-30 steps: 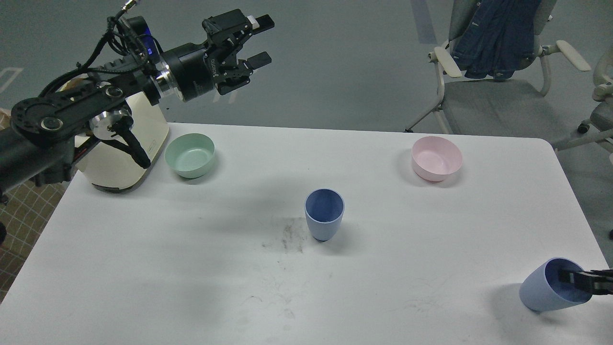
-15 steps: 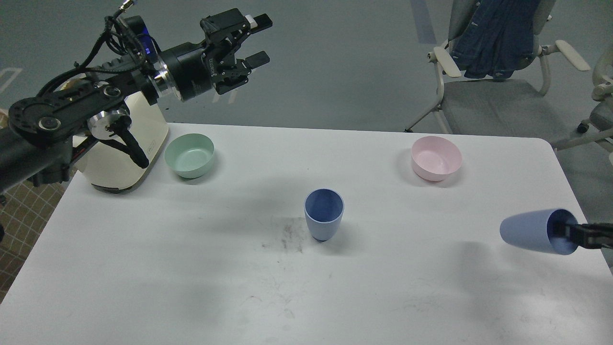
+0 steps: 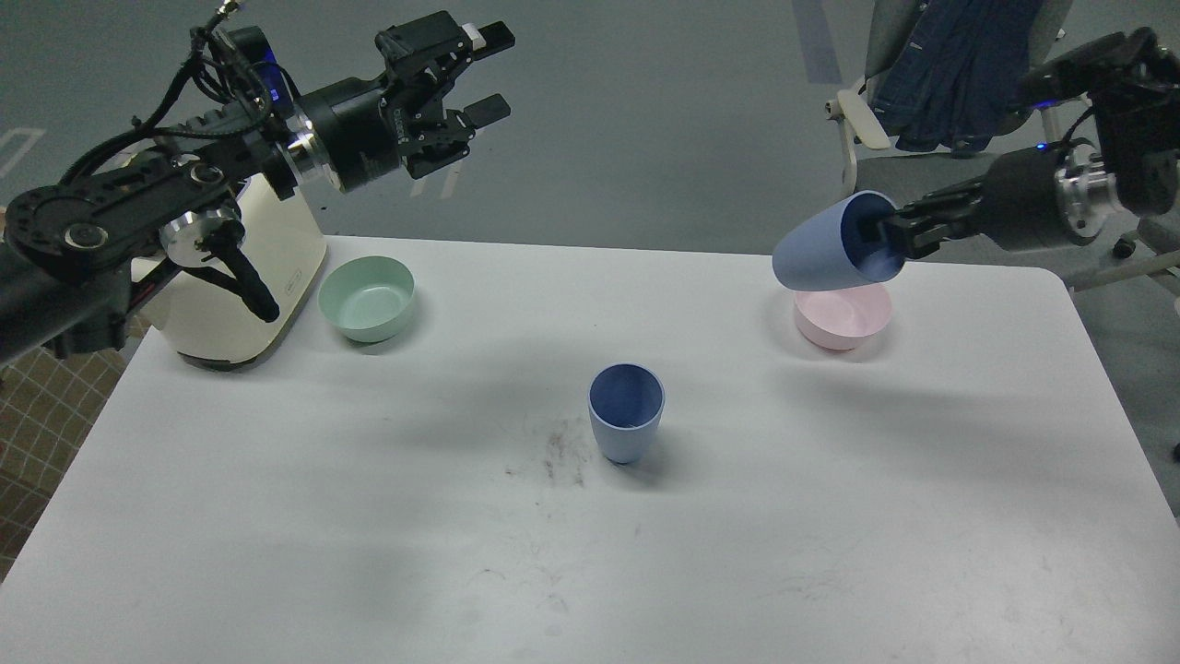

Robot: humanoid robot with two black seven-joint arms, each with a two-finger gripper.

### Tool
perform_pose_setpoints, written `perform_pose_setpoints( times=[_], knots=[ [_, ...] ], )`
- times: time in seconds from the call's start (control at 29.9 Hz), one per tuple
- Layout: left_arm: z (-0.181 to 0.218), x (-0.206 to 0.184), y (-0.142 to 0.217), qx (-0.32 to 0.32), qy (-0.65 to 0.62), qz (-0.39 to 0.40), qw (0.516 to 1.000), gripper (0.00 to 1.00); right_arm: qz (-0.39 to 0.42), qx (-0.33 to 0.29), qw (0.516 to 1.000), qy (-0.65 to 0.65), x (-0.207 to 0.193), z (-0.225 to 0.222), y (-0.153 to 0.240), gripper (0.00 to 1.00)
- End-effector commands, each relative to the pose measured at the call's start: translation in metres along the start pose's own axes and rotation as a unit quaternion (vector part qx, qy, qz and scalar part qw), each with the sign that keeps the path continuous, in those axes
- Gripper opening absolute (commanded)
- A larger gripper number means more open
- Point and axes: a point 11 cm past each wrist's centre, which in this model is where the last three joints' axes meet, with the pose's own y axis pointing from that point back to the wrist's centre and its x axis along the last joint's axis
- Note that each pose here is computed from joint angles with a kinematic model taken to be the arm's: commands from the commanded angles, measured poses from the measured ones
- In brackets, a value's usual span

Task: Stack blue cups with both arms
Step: 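Lift the cup and move it above the centered blue cup, then lower the held cup into the centered blue cup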

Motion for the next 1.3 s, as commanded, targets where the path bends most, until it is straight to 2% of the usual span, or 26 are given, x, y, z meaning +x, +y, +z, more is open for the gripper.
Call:
perform_pose_setpoints(
  times=[0.0,0.27,0.43,0.73,1.27],
  knots=[
    [0.0,0.0,0.0,0.0,-0.001,0.0,1.0,0.85,-0.028,0.035,0.998,0.047,0.025,-0.045,-0.029,0.0],
    [0.001,0.0,-0.001,-0.001,-0.001,0.0,1.0,0.85,-0.074,0.073,0.987,0.124,0.04,-0.105,-0.061,0.0],
    [0.001,0.0,-0.001,-0.001,-0.001,-0.001,1.0,0.85,-0.088,0.082,0.982,0.143,0.042,-0.122,-0.07,0.0],
    [0.003,0.0,-0.001,-0.002,-0.002,-0.001,1.0,0.85,-0.118,0.092,0.975,0.168,0.035,-0.141,-0.088,0.0],
    [0.003,0.001,-0.001,-0.004,-0.001,0.0,1.0,0.85,-0.131,0.087,0.973,0.169,0.03,-0.144,-0.101,0.0]
  ],
)
